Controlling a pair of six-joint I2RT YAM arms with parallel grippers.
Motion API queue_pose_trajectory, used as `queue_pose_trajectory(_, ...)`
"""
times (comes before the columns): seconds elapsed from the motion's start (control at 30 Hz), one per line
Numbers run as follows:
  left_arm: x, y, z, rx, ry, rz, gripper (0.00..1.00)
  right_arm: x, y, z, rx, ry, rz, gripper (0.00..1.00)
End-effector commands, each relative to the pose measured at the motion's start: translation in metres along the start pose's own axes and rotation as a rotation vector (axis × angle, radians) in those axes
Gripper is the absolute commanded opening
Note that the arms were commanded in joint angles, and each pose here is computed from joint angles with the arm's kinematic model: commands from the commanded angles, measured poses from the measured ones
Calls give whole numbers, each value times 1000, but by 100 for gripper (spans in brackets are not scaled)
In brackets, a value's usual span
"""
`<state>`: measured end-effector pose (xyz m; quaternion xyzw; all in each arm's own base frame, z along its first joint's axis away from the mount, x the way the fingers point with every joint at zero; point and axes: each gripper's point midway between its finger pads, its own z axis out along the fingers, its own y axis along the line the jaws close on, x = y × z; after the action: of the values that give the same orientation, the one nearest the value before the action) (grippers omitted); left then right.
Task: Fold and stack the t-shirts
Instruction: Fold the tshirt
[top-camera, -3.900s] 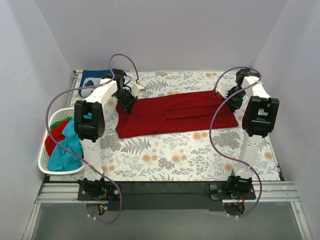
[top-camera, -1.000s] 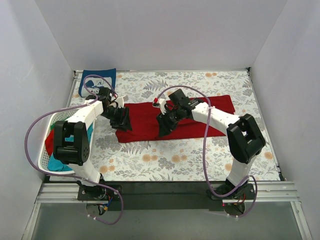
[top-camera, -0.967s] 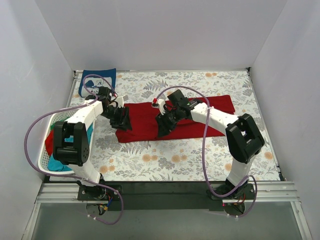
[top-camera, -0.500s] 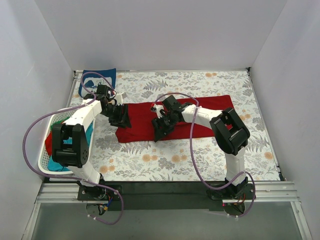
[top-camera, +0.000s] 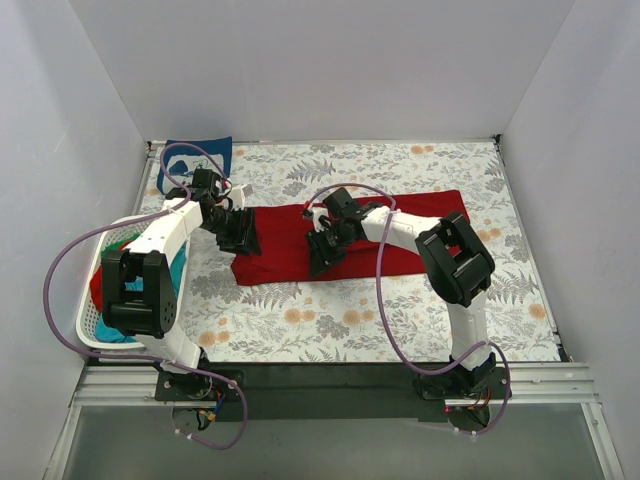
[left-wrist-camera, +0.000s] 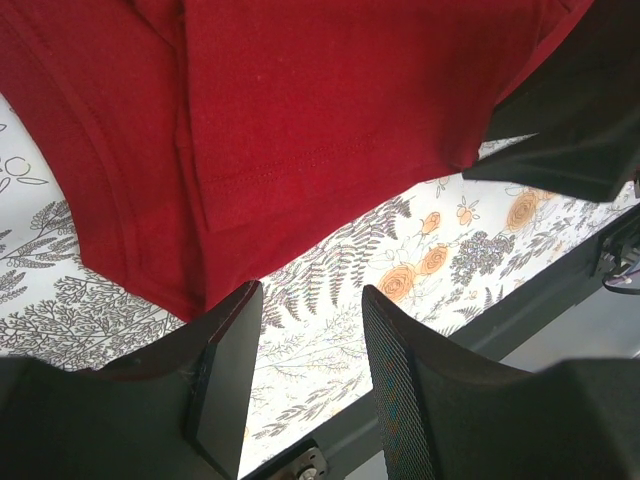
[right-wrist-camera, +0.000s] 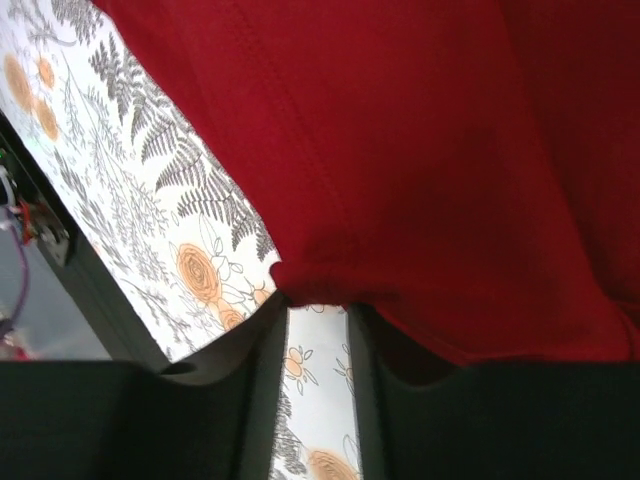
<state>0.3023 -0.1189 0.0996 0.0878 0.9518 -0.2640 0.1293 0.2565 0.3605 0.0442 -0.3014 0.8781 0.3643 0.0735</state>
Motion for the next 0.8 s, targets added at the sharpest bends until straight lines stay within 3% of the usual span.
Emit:
queue_pose_trajectory(0.0,-10,-5,-16,-14,-55,44,43,-17,0,-3,-22,-33,19,28)
queue_pose_trajectory(0.03,-10,-5,-17,-16,-55,47,43,-17,3,-5,-39,-33,20,17)
queue_pose_trajectory(0.13,-8,-4,-16,-19,-48,49,43,-23,12,-11,-71,-49,-4,2)
queue_pose_trajectory(0.4,-13,-7,-4,32,-14,-10,42,-51,26,-35,-206,-123,-34,1)
queue_pose_trajectory(0.77,-11,14,13,-28,55,-37,38,-63,16,-47,-245,-176,-9,1)
